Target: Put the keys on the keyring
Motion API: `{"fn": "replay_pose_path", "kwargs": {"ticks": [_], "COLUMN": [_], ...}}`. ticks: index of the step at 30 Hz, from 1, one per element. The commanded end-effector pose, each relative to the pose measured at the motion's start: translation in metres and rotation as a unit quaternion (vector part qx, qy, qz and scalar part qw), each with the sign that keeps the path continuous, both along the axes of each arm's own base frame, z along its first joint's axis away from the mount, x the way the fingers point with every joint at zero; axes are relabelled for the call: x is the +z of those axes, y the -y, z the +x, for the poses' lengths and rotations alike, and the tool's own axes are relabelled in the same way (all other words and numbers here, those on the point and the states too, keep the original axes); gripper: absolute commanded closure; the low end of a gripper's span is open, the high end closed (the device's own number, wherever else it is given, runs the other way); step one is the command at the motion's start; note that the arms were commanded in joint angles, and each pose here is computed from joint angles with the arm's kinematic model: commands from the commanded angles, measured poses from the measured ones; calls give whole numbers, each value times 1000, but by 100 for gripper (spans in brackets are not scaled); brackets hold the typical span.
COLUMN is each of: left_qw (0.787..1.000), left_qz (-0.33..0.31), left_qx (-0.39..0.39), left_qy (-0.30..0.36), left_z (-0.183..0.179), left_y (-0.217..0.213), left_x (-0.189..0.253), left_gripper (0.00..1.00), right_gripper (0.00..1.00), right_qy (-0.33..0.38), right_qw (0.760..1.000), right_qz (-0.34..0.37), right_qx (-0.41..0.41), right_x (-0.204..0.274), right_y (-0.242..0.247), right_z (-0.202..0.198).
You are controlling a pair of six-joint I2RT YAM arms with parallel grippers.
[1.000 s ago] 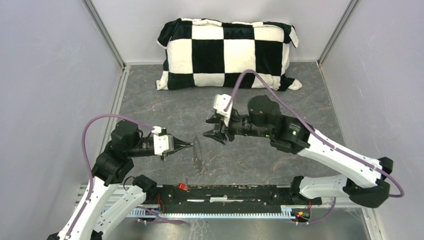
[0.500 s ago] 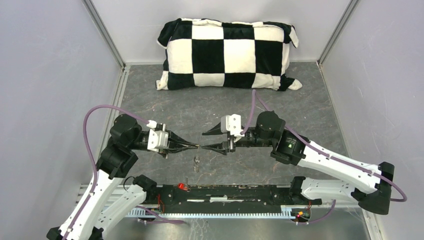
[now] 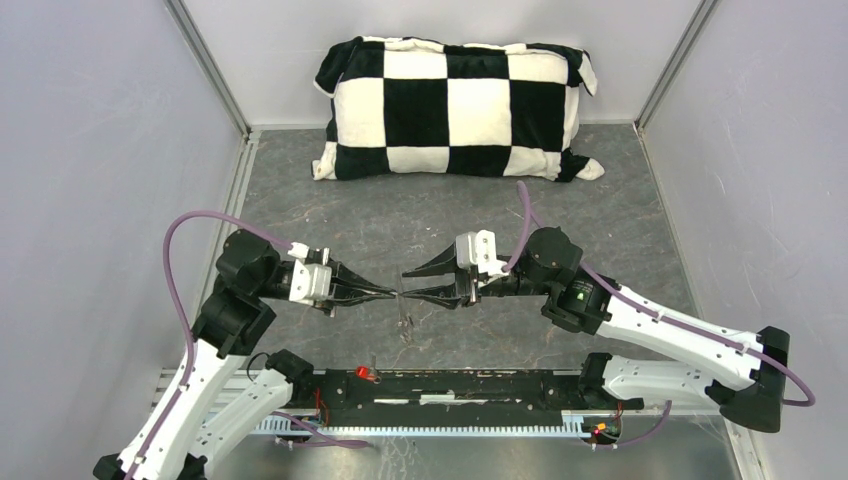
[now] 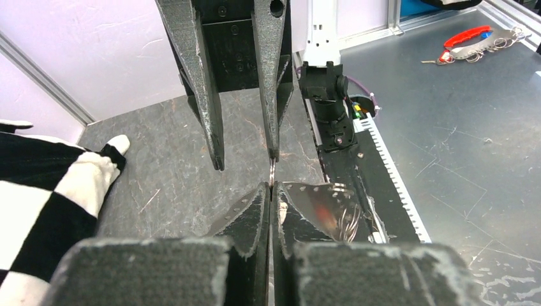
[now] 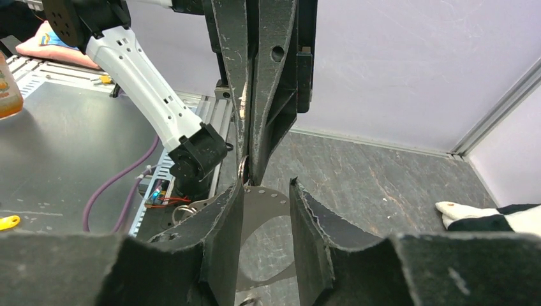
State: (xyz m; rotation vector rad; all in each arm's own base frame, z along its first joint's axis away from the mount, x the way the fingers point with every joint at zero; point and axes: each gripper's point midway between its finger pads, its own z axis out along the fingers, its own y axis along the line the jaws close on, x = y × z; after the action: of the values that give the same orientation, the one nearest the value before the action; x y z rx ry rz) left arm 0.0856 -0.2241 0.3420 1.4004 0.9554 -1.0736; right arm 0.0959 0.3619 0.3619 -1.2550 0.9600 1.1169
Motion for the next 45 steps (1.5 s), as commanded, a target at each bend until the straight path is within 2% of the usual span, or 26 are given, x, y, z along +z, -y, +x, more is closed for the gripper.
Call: {"fn": "replay_pose_path", "kwargs": {"ticks": [1, 8, 12, 16, 20, 27, 40, 45], "left_qw": [1000, 999, 985, 976, 970, 959, 946, 947], "left_qz": [-20, -14, -13, -27, -47, -73, -107, -111], "left_qx": [1, -21, -59, -79, -105, -137, -142, -143], "left_qy": [18, 41, 159, 201, 212, 235, 272, 267], "left_z": [-2, -10, -20, -27, -37, -51, -62, -64], "left_y": [0, -2, -7, -8, -8, -10, -13, -12], "left_x": [17, 12, 6, 23, 43, 69, 118, 122], "left_gripper": [98, 98, 98, 98, 98, 98, 98, 98], "right_gripper": [61, 59, 53, 53, 53, 56, 59, 58], "right_qy": [-2, -2, 15, 32, 38, 38, 40, 46], "right_qw": [1000, 999, 1000, 997, 994, 992, 992, 990], "right_qz": [20, 14, 15, 22, 41, 69, 85, 120], "right_qx": [18, 28, -7, -60, -91, -99, -86, -63], "right_x": [10, 4, 5, 12, 16, 21, 25, 40], "right_y": [-3, 0, 11, 27, 43, 55, 55, 52], "right_z": [-5, -11, -3, 9, 12, 8, 3, -4]}}
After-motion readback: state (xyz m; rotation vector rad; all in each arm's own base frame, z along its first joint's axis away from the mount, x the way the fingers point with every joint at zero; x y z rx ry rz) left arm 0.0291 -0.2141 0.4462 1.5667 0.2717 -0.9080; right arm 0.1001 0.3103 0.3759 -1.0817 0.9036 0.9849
